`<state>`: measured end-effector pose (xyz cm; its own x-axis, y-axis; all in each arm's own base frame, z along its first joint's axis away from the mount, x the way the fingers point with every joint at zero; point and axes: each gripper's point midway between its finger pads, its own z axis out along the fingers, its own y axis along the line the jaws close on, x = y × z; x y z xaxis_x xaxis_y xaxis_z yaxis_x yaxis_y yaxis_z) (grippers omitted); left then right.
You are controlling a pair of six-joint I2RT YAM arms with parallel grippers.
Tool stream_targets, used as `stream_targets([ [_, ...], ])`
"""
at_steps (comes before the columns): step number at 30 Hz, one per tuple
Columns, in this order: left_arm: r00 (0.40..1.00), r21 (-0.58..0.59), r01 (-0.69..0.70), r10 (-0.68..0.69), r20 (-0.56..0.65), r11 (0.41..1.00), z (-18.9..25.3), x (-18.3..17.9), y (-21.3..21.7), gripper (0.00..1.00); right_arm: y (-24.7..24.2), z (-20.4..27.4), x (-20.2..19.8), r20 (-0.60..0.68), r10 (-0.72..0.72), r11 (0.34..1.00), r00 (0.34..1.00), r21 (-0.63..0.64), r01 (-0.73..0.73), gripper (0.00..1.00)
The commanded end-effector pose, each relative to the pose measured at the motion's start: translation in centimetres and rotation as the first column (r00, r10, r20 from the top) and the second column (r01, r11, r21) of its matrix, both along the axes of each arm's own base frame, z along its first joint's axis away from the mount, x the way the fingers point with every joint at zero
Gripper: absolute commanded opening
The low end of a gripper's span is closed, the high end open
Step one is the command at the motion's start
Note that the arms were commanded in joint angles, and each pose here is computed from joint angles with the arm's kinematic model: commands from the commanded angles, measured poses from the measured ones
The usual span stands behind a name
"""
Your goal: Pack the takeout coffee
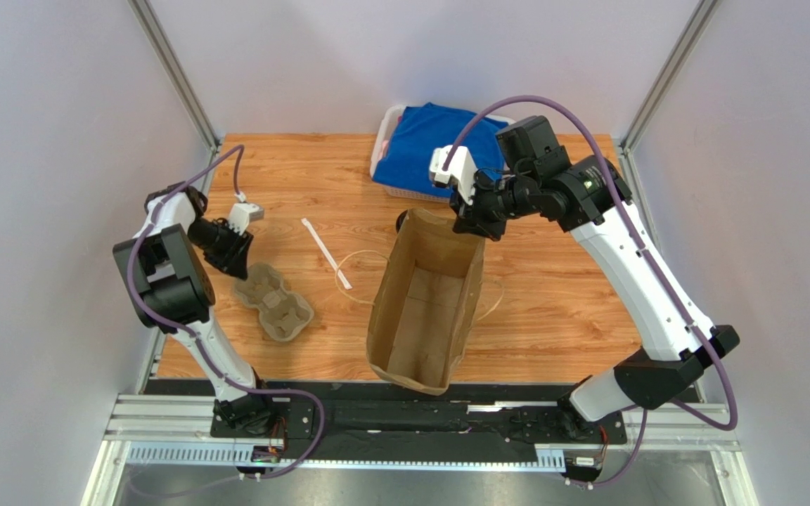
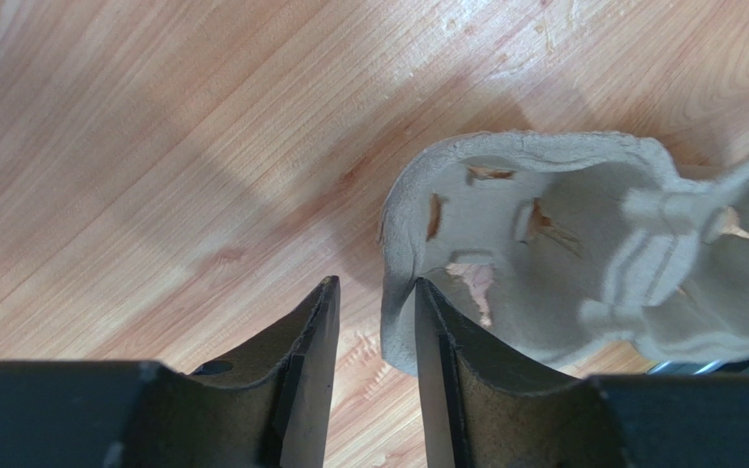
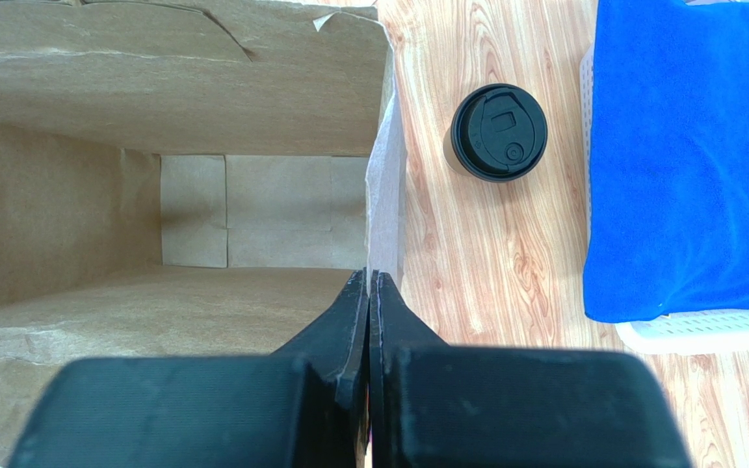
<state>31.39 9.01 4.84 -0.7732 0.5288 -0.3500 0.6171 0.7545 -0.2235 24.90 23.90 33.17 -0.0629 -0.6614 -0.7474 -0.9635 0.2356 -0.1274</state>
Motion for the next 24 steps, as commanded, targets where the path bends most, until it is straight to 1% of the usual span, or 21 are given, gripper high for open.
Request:
stream_targets([
  [1, 0.999, 0.025, 0.042, -0.043, 0.020, 0.999, 0.4, 0.8, 0.2, 0.40, 0.3, 0.7, 0.6, 0.032, 0.011, 1.000, 0.999, 0.027, -0.012, 0.00],
  [4, 0.999, 0.016, 0.053, -0.053, 0.011, 0.998, 0.3, 0.7, -0.1, 0.41, 0.3, 0.7, 0.7, 0.033, 0.011, 1.000, 0.999, 0.027, -0.012, 0.00],
  [7, 0.998, -0.001, 0.066, -0.066, 0.005, 0.998, 0.4, 0.3, -0.6, 0.46, 0.3, 0.7, 0.6, 0.032, 0.012, 1.000, 0.999, 0.027, -0.013, 0.00],
  [9, 0.998, -0.006, 0.065, -0.065, 0.005, 0.998, 0.5, 0.2, -0.8, 0.45, 0.3, 0.7, 0.5, 0.032, 0.012, 1.000, 0.999, 0.027, -0.013, 0.00],
  [10, 0.998, -0.009, 0.064, -0.064, 0.007, 0.998, 0.5, 0.2, -0.8, 0.42, 0.3, 0.7, 0.6, 0.032, 0.010, 1.000, 0.999, 0.027, -0.011, 0.00],
  [11, 0.998, -0.009, 0.065, -0.065, 0.010, 0.998, 0.7, 0.3, -0.8, 0.30, 0.3, 0.8, 0.5, 0.032, 0.013, 0.999, 0.999, 0.029, -0.014, 0.00],
  [13, 0.997, -0.009, 0.069, -0.069, 0.038, 0.998, 1.7, 0.5, -0.9, 0.17, 0.3, 0.7, 0.5, 0.035, 0.012, 1.000, 0.999, 0.027, -0.013, 0.00],
  [14, 0.997, -0.005, 0.067, -0.066, 0.047, 0.998, 2.2, 0.6, -0.9, 0.14, 0.2, 0.7, 0.6, 0.037, 0.011, 1.000, 0.999, 0.024, -0.011, 0.00],
  [15, 0.994, 0.015, 0.070, -0.071, 0.087, 0.997, 3.6, 1.1, -0.7, 0.11, 0.1, 0.7, 0.6, 0.042, 0.011, 1.000, 0.999, 0.023, -0.012, 0.00],
  [16, 0.991, 0.019, 0.071, -0.072, 0.110, 0.997, 4.6, 1.3, -0.7, 0.04, 0.1, 0.8, 0.6, 0.043, 0.011, 1.000, 0.999, 0.024, -0.012, 0.00],
  [17, 0.991, 0.019, 0.065, -0.067, 0.114, 0.998, 5.7, 1.2, -0.8, 0.01, 0.0, 0.9, 0.5, 0.047, 0.010, 1.000, 0.999, 0.025, -0.011, 0.00],
  [18, 0.981, 0.044, 0.065, -0.072, 0.182, 0.997, 8.2, 2.0, -0.6, 0.00, 0.0, 0.9, 0.6, 0.050, 0.010, 1.000, 0.999, 0.027, -0.011, 0.00],
  [20, 0.969, 0.053, 0.061, -0.072, 0.237, 0.997, 11.2, 2.2, -0.8, 0.00, 0.0, 1.1, 0.5, 0.059, 0.006, 0.999, 0.998, 0.032, -0.008, 0.00],
  [21, 0.943, 0.084, 0.063, -0.087, 0.322, 0.995, 14.3, 3.0, -0.7, 0.00, 0.0, 1.1, 0.5, 0.061, 0.005, 0.999, 0.998, 0.034, -0.007, 0.00],
  [23, 0.917, 0.105, 0.056, -0.092, 0.388, 0.993, 17.6, 3.2, -0.8, 0.00, -0.1, 1.4, 0.4, 0.067, 0.004, 0.999, 0.998, 0.042, -0.007, 0.00],
  [24, 0.870, 0.133, 0.054, -0.112, 0.480, 0.990, 21.4, 3.7, -1.0, 0.00, -0.1, 1.5, 0.3, 0.068, 0.002, 0.999, 0.998, 0.042, -0.005, 0.00],
])
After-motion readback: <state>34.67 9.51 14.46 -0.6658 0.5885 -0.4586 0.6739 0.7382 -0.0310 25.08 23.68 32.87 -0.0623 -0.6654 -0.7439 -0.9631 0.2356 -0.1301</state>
